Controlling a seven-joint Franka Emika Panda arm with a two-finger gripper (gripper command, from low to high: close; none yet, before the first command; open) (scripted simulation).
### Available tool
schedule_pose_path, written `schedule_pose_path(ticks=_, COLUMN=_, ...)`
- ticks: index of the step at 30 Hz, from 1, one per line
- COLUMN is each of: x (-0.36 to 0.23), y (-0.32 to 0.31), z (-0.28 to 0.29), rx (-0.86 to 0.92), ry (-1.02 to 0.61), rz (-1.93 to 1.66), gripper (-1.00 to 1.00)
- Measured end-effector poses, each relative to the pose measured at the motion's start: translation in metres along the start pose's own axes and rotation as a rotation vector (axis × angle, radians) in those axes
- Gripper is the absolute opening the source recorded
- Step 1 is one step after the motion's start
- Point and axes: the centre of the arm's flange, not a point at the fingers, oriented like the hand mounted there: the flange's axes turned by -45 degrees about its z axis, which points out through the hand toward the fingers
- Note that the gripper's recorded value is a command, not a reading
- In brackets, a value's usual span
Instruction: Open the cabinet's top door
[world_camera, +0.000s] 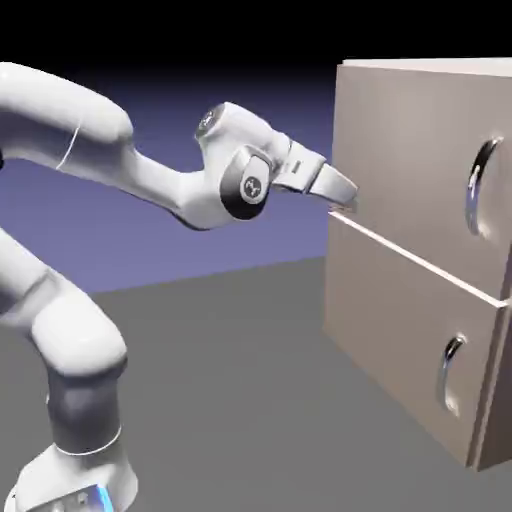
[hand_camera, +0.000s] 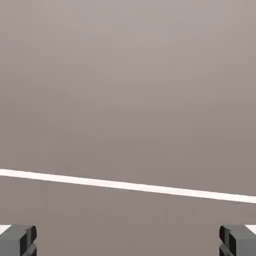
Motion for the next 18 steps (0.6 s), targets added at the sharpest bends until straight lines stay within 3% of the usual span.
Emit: schedule_pose_path(ticks=18, x=0.044, y=0.036, z=-0.034, rx=-0.007, ry=0.260, rz=0.008, gripper=0.00)
